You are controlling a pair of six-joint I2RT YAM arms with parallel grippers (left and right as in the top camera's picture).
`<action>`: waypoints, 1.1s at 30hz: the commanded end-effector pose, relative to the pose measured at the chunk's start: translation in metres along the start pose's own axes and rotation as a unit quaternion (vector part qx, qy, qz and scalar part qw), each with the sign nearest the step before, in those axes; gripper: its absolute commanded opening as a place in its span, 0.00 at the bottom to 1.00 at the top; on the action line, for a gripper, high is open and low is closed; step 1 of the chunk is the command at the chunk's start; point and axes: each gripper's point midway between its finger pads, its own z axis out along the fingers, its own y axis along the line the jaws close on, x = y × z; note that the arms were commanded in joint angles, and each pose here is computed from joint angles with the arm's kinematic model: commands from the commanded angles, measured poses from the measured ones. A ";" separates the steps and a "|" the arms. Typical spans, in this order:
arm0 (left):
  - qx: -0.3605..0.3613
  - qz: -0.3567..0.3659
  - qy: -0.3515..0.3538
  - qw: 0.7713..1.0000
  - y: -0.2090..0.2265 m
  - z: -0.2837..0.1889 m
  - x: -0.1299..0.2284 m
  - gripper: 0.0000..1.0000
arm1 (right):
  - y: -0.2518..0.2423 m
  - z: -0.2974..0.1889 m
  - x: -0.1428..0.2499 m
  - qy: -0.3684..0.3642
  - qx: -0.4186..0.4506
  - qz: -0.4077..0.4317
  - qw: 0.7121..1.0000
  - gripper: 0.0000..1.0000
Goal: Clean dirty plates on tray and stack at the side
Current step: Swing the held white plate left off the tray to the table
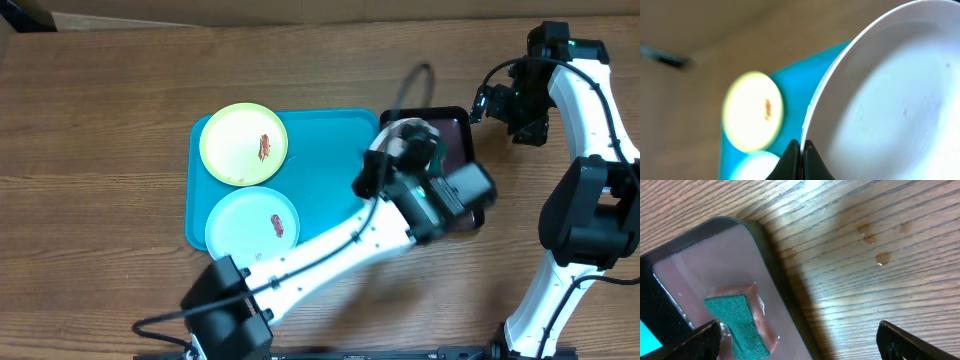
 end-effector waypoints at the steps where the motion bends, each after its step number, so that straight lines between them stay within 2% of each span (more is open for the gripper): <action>1: 0.123 -0.110 0.147 0.975 -0.009 0.033 0.021 0.04 | 0.004 -0.015 -0.005 -0.020 -0.008 -0.001 1.000 1.00; 3: 0.187 -0.141 0.214 0.948 -0.008 0.047 0.028 0.04 | 0.004 -0.015 -0.005 -0.020 -0.007 0.000 1.000 1.00; 6: 0.290 -0.178 0.287 0.895 0.003 0.060 0.032 0.04 | 0.004 -0.015 -0.005 -0.020 -0.007 0.000 1.000 1.00; 8: 0.328 -0.219 0.319 0.862 0.021 0.068 0.033 0.04 | 0.004 -0.015 -0.005 -0.020 -0.008 0.000 1.000 1.00; 9: 0.328 -0.237 0.324 0.855 0.035 0.074 0.033 0.04 | 0.004 -0.015 -0.005 -0.020 -0.008 -0.001 1.000 1.00; 12: 0.303 -0.287 0.328 0.848 0.081 0.088 0.036 0.04 | 0.004 -0.015 -0.005 -0.020 -0.008 0.000 1.000 1.00; 18: 0.222 -0.382 0.283 0.851 0.183 0.094 0.038 0.04 | 0.004 -0.015 -0.005 -0.020 -0.008 -0.001 1.000 1.00; 21: 0.183 -0.442 0.261 0.838 0.240 0.093 0.048 0.04 | 0.004 -0.015 -0.005 -0.020 -0.008 -0.001 1.000 1.00; 24: 0.129 -0.507 0.249 0.815 0.301 0.098 0.072 0.04 | 0.004 -0.015 -0.005 -0.020 -0.007 0.000 1.000 1.00; 26: 0.063 -0.566 0.254 0.782 0.355 0.103 0.110 0.04 | 0.004 -0.015 -0.005 -0.020 -0.008 -0.001 1.000 1.00; 27: 0.024 -0.600 0.261 0.756 0.386 0.106 0.139 0.04 | 0.004 -0.015 -0.005 -0.020 -0.007 0.000 1.000 1.00; 30: -0.022 -0.640 0.265 0.721 0.419 0.110 0.181 0.04 | 0.004 -0.015 -0.005 -0.020 -0.008 0.000 1.000 1.00; 33: -0.064 -0.658 0.269 0.701 0.438 0.117 0.216 0.04 | 0.004 -0.015 -0.005 -0.020 -0.007 0.000 1.000 1.00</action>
